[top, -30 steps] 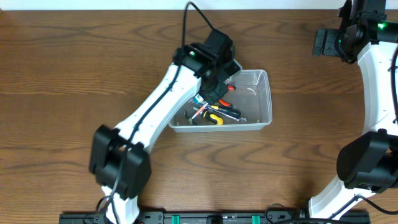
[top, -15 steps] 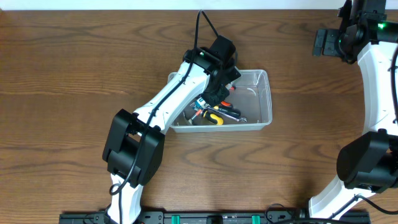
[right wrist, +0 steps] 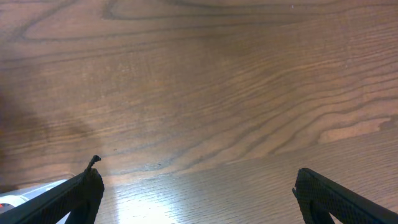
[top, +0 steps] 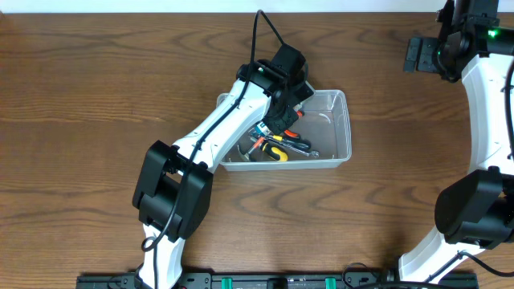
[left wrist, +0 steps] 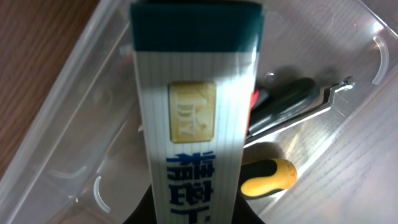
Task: Pack container
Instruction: 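Carry the box over the container and lower it inside, then open the left gripper to release the box and withdraw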
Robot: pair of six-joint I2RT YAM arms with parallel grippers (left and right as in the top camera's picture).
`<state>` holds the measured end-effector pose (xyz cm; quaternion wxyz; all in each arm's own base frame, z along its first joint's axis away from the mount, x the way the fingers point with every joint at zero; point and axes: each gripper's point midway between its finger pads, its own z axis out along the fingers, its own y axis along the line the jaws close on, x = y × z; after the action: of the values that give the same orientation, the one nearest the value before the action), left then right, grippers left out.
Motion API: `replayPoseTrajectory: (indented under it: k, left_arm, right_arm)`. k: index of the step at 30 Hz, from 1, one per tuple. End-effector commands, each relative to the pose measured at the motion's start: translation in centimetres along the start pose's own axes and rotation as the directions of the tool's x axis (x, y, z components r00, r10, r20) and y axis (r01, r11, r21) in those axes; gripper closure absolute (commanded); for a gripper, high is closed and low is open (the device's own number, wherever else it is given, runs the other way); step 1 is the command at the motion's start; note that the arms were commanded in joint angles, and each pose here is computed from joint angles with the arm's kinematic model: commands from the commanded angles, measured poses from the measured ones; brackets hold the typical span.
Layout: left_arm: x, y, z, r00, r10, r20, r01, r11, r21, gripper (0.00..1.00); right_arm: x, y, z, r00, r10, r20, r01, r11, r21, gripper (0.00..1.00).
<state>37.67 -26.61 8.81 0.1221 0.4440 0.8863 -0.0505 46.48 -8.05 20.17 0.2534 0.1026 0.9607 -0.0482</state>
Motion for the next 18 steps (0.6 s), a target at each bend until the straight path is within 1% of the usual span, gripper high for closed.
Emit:
replayPoseTrajectory:
  k: [1, 5, 6, 7, 8, 12, 14, 18]
  left_arm:
    - [0.9, -0.1, 1.4, 0.999, 0.010, -0.035, -0.010, 1.000, 0.007, 0.87]
    - [1.5, -0.3, 1.9, 0.999, 0.009, -0.051, -0.009, 1.000, 0.013, 0.87]
    - [1.6, -0.3, 1.9, 0.999, 0.009, -0.052, -0.008, 1.000, 0.014, 0.83]
    - [1.6, -0.3, 2.0, 0.999, 0.009, -0.054, -0.008, 1.000, 0.014, 0.78]
    - [1.6, -0.3, 2.0, 0.998, 0.009, -0.054, -0.008, 1.000, 0.014, 0.62]
    - [1.7, -0.3, 2.0, 0.998, 0.005, -0.055, -0.004, 1.000, 0.016, 0.39]
    - [1.7, -0.5, 2.0, 0.998, 0.006, -0.057, -0.005, 1.000, 0.021, 0.36]
    - [1.6, -1.6, 2.0, 0.998, 0.016, -0.061, -0.013, 0.999, 0.040, 0.36]
  right_arm:
    - [0.0, 0.1, 0.1, 1.000, 0.005, -0.001, -0.005, 1.000, -0.005, 0.01]
    - [0.0, 0.1, 0.1, 1.000, 0.005, -0.001, -0.005, 1.000, -0.005, 0.01]
    - [0.0, 0.1, 0.1, 1.000, 0.005, -0.001, -0.005, 1.000, -0.005, 0.01]
    - [0.0, 0.1, 0.1, 1.000, 0.005, -0.001, -0.005, 1.000, -0.005, 0.01]
    - [0.0, 0.1, 0.1, 1.000, 0.005, -0.001, -0.005, 1.000, -0.005, 0.01]
    - [0.0, 0.1, 0.1, 1.000, 0.005, -0.001, -0.005, 1.000, -0.005, 0.01]
    - [0.0, 0.1, 0.1, 1.000, 0.005, -0.001, -0.005, 1.000, -0.005, 0.01]
    - [0.0, 0.1, 0.1, 1.000, 0.005, -0.001, -0.005, 1.000, -0.005, 0.01]
